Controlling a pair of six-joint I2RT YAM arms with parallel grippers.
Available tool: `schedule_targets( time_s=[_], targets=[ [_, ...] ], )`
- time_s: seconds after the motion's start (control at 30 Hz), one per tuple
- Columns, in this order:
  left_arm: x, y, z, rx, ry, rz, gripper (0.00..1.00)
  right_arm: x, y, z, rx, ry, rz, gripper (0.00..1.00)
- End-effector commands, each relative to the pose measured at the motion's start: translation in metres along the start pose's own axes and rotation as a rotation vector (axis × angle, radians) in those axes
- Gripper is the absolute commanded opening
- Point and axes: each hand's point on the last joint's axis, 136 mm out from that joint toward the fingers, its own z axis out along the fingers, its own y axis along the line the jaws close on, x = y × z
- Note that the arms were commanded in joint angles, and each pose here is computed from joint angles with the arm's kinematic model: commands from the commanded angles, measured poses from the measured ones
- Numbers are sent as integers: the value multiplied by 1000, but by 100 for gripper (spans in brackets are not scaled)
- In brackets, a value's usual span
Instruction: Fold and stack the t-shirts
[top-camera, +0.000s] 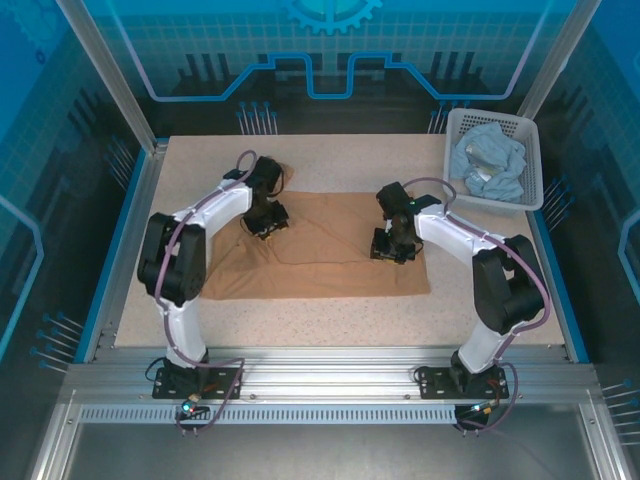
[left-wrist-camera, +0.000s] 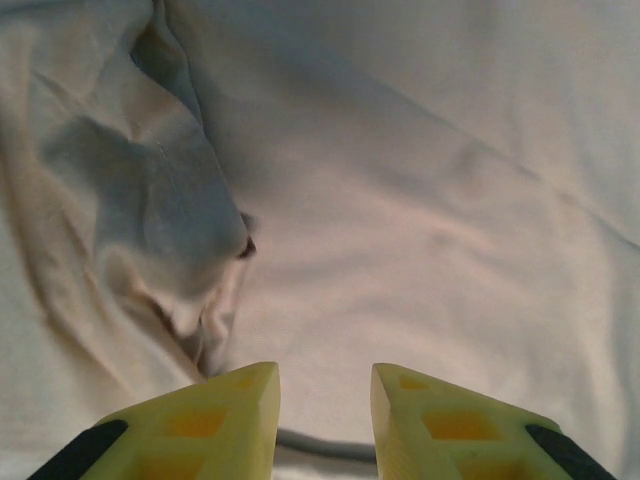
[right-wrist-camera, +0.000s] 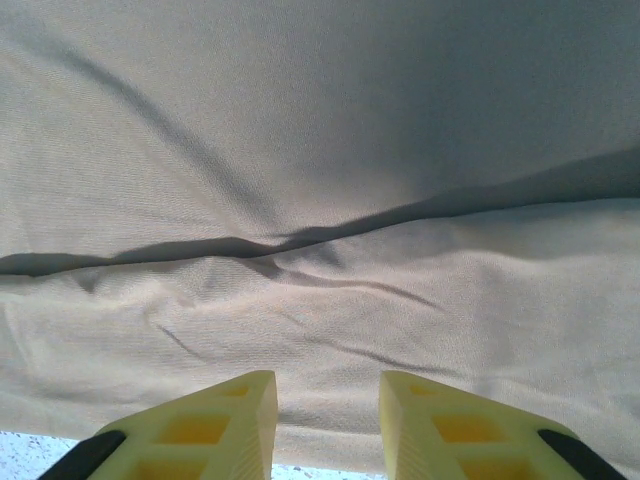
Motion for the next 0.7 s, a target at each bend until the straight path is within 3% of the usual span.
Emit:
schedule_targets(
  time_s=[0.0,0.27,0.67],
  targets=[
    [2,9,4,-46,46,32,31,4,6,2,-11,17,-16,33],
    [-23,56,10,-94,9,-43,31,11,-2,5,2,31,-9,33],
    [-32,67,7,-107,9,-53,31,7,1,8,2,38,-14,33]
  ],
)
